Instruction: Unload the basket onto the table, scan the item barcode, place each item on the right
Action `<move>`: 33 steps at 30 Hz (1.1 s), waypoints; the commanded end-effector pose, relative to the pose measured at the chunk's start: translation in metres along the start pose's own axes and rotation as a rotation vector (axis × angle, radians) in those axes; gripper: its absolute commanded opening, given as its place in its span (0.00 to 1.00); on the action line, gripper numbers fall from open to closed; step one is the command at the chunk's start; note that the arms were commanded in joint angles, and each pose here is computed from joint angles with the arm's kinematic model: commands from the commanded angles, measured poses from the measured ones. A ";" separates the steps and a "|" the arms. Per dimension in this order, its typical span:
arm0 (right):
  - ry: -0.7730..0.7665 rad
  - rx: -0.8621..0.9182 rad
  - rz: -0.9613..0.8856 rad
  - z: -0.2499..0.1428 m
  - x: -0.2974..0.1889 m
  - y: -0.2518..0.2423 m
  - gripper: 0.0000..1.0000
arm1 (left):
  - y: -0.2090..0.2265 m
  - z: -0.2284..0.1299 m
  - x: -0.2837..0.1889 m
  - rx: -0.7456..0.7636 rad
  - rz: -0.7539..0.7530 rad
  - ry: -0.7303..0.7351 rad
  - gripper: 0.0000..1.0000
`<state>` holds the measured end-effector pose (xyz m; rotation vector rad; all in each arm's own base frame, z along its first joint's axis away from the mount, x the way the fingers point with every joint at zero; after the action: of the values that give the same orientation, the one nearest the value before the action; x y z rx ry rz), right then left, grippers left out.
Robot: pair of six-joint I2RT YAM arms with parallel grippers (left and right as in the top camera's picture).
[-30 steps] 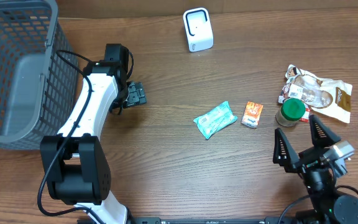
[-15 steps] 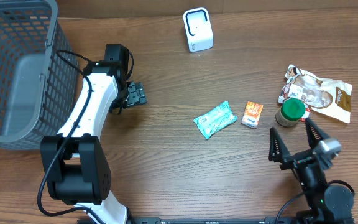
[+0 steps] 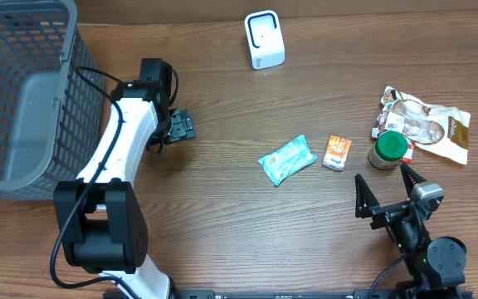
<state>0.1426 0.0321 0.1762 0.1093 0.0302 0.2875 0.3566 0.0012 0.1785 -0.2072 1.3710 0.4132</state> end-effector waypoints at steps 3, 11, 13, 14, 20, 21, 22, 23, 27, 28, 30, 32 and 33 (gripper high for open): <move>-0.002 -0.007 -0.012 -0.003 0.000 -0.002 1.00 | 0.001 0.000 -0.005 0.011 0.006 -0.019 1.00; -0.002 -0.006 -0.012 -0.003 0.000 -0.002 1.00 | 0.001 0.000 -0.005 0.011 0.006 -0.020 1.00; -0.002 -0.007 -0.012 -0.003 0.000 -0.002 1.00 | 0.001 0.000 -0.005 0.011 0.006 -0.019 1.00; -0.002 -0.007 -0.012 -0.003 0.000 -0.002 1.00 | 0.001 0.000 -0.005 0.011 0.006 -0.019 1.00; -0.002 -0.006 -0.012 -0.003 0.000 -0.002 1.00 | 0.001 0.000 -0.005 0.011 0.006 -0.020 1.00; -0.002 -0.006 -0.012 -0.003 0.000 -0.002 1.00 | 0.001 0.000 -0.005 0.011 0.006 -0.019 1.00; -0.002 -0.007 -0.012 -0.003 0.000 -0.002 1.00 | 0.001 0.000 -0.005 0.011 0.006 -0.019 1.00; -0.001 -0.007 -0.013 -0.003 0.000 -0.002 1.00 | 0.001 0.000 -0.005 0.011 0.006 -0.019 1.00; -0.002 -0.007 -0.012 -0.003 0.000 -0.002 1.00 | 0.001 0.000 -0.008 0.011 0.003 -0.026 1.00; -0.001 -0.006 -0.013 -0.003 0.000 -0.002 1.00 | 0.002 0.000 -0.010 0.010 0.000 -0.031 1.00; -0.001 -0.007 -0.013 -0.003 0.000 -0.002 1.00 | 0.004 0.000 -0.019 0.005 -0.011 -0.056 1.00; -0.002 -0.007 -0.012 -0.003 0.000 -0.002 1.00 | 0.007 -0.001 -0.035 -0.003 -0.030 -0.098 1.00; -0.002 -0.006 -0.012 -0.003 0.000 -0.002 1.00 | 0.009 -0.002 -0.045 -0.009 -0.043 -0.127 1.00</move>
<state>0.1426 0.0321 0.1762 0.1074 0.0299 0.2875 0.3549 0.0011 0.1858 -0.2114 1.3502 0.4092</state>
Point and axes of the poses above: each gripper's point midway between its finger pads, its own x axis out along the fingers, its own y axis along the line the jaws close on, z = x × y, the point moved 10 cm from there along -x, back along the fingers, and after that the axes turned 4 degrees about -x, right-handed, at the moved point
